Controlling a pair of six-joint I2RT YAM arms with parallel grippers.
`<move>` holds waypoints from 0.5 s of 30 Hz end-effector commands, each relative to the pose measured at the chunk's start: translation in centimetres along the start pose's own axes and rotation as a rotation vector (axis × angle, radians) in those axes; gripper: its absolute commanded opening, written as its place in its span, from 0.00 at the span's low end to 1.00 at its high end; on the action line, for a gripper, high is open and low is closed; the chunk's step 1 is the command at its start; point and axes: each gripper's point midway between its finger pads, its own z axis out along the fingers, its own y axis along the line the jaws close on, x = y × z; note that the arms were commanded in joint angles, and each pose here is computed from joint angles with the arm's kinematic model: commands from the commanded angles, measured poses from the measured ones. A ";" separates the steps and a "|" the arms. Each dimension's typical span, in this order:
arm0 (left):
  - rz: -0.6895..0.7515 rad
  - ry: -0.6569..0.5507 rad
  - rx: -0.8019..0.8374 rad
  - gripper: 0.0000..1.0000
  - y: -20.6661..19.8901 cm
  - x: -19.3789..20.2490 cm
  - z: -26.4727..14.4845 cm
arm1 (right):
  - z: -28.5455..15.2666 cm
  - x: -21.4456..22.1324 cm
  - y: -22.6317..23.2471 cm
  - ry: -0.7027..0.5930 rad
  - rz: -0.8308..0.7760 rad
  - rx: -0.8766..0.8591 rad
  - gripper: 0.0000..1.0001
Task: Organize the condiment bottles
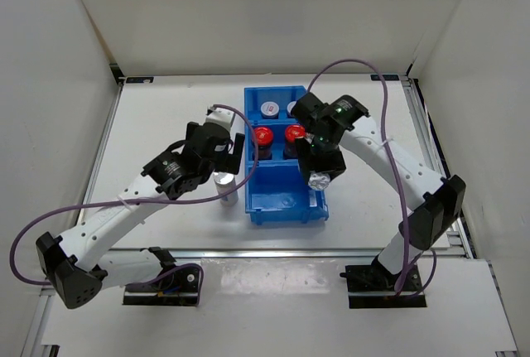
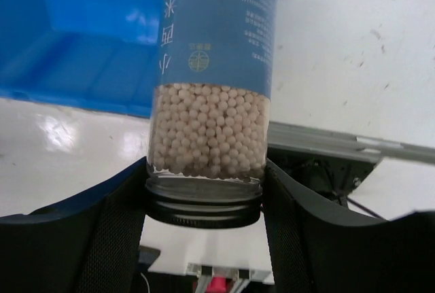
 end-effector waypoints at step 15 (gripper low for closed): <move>-0.015 -0.010 -0.008 1.00 0.7 0.7 -1.3 | -1.6 1.7 2.0 0.031 0.024 -0.117 0.00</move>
